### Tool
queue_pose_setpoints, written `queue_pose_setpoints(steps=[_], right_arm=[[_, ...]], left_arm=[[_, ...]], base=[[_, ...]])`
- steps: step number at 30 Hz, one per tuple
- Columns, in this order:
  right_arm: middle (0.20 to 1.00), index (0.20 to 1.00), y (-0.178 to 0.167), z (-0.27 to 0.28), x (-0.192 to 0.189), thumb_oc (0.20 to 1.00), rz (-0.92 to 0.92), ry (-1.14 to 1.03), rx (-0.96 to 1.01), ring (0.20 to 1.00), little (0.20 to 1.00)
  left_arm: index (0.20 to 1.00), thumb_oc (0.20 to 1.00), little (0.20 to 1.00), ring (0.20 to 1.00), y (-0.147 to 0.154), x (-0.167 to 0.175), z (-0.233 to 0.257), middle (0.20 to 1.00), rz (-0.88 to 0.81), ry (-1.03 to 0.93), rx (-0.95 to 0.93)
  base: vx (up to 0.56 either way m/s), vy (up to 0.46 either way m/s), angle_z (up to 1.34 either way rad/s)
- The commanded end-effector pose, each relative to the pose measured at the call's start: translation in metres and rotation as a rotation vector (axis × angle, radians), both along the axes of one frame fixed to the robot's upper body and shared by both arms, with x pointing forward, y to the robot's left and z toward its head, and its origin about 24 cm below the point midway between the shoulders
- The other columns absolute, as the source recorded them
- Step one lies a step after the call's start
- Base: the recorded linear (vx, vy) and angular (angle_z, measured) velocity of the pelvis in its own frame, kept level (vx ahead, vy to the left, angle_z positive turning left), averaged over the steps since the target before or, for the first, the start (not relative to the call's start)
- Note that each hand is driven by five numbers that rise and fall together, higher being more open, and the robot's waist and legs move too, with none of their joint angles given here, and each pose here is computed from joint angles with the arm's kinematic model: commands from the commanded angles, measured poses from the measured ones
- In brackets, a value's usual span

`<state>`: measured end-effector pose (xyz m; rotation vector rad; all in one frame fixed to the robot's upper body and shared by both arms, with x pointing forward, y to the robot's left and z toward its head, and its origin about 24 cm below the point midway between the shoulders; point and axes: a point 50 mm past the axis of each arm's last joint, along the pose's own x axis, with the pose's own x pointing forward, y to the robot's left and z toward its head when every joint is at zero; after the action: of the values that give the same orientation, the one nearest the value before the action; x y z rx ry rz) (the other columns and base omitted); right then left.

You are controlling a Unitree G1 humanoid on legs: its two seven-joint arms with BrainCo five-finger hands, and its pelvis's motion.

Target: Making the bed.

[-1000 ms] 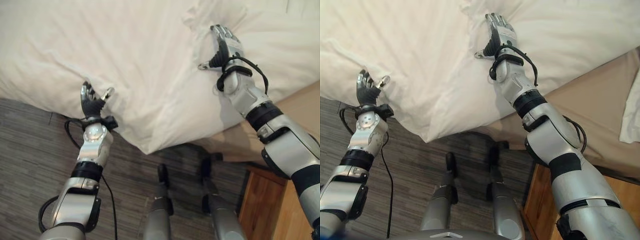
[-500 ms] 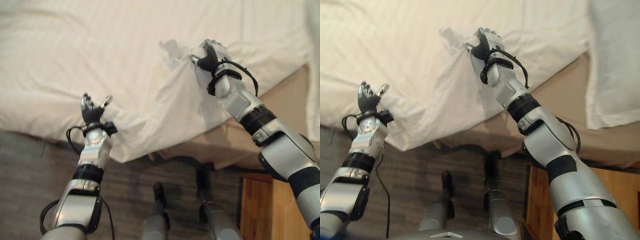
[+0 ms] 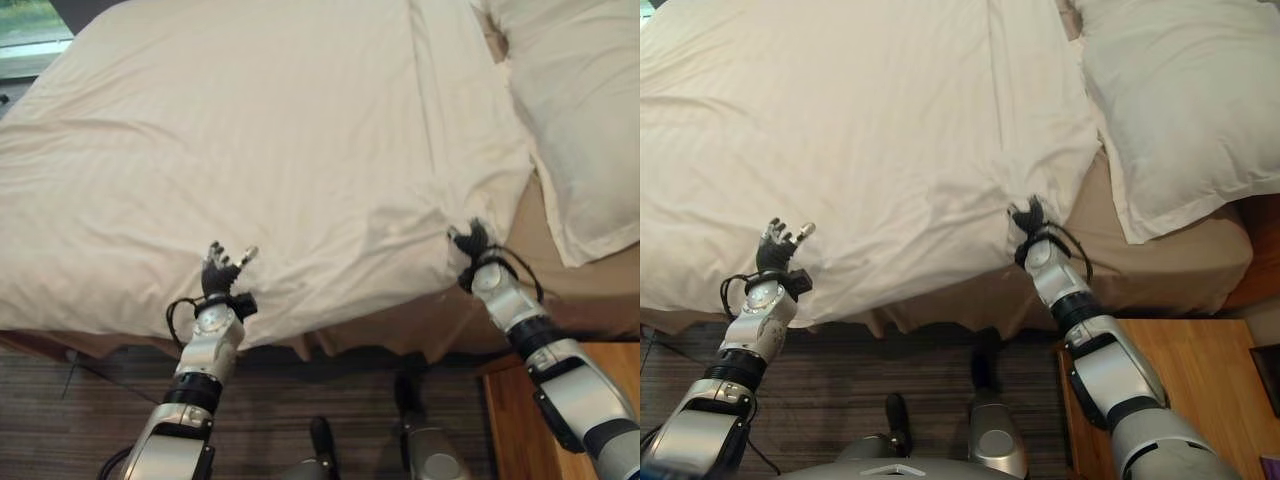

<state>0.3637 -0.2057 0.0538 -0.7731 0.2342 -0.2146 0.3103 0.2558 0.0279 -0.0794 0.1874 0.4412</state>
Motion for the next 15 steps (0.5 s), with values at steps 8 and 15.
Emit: queue_pose_setpoints(steps=[8, 15], right_arm=[[0.200, 0.200, -0.075, 0.016, -0.018, 0.200, -0.288, -0.123, 0.043, 0.200, 0.200], [1.000, 1.000, -0.104, -0.028, -0.054, 1.000, -0.435, 0.008, 0.039, 1.000, 1.000]], left_arm=[[1.000, 1.000, 1.000, 1.000, 0.013, -0.024, -0.016, 1.000, 0.055, 0.017, 0.015], [1.000, 1.000, 1.000, 1.000, 0.010, -0.039, -0.030, 1.000, 0.059, 0.047, -0.013]], base=[[0.01, -0.118, -0.36], [-0.04, -0.072, -0.11]])
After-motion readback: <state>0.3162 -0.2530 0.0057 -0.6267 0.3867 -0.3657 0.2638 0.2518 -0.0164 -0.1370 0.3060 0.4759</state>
